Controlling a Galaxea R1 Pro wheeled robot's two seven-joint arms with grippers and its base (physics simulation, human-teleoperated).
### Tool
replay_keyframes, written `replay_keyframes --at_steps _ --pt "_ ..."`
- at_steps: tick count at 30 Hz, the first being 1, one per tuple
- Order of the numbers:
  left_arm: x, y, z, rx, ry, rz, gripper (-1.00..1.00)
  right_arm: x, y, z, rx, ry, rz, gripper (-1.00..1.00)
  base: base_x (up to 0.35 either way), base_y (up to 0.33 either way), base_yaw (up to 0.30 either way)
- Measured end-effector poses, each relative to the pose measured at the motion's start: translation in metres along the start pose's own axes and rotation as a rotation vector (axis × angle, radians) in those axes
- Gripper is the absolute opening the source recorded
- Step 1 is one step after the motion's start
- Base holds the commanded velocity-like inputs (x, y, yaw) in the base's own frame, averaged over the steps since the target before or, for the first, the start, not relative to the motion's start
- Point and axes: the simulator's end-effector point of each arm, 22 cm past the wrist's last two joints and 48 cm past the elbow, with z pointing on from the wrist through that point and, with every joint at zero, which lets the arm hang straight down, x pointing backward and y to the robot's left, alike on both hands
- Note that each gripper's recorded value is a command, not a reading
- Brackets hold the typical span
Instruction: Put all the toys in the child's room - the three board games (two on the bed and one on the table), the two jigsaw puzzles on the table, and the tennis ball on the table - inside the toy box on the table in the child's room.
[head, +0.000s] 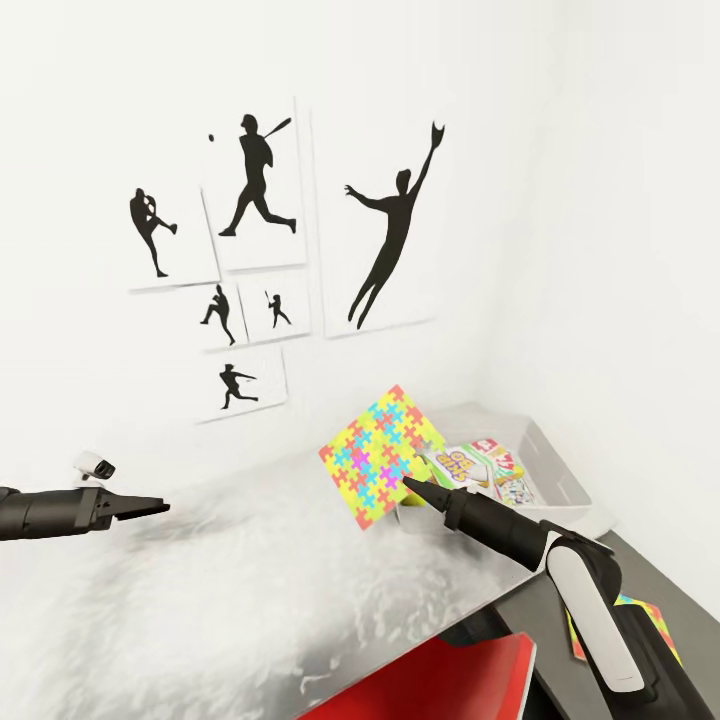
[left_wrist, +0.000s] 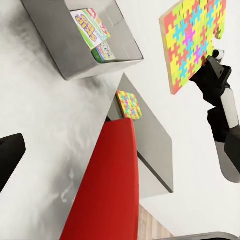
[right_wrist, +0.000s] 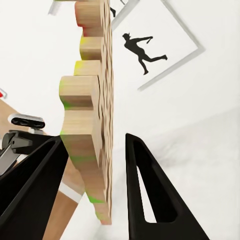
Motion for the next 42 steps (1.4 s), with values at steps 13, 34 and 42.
replay_keyframes --at_steps 13,34,42 --pt "0.0 0.0 0.0 0.0 0.0 0.001 1.0 0.0 0.0 0.0 0.0 0.0 -0.001 -1.0 0.043 0.0 0.0" --pt "0.0 0.0 0.0 0.0 0.001 0.0 1.0 -0.003 -0.002 -0.003 0.002 -0.005 0.0 -1.0 0.017 0.0 0.0" --pt "0.0 0.0 0.0 0.0 0.0 0.0 1.0 -0.009 -0.012 -0.014 0.027 -0.005 0.037 -1.0 0.0 0.0 0.0"
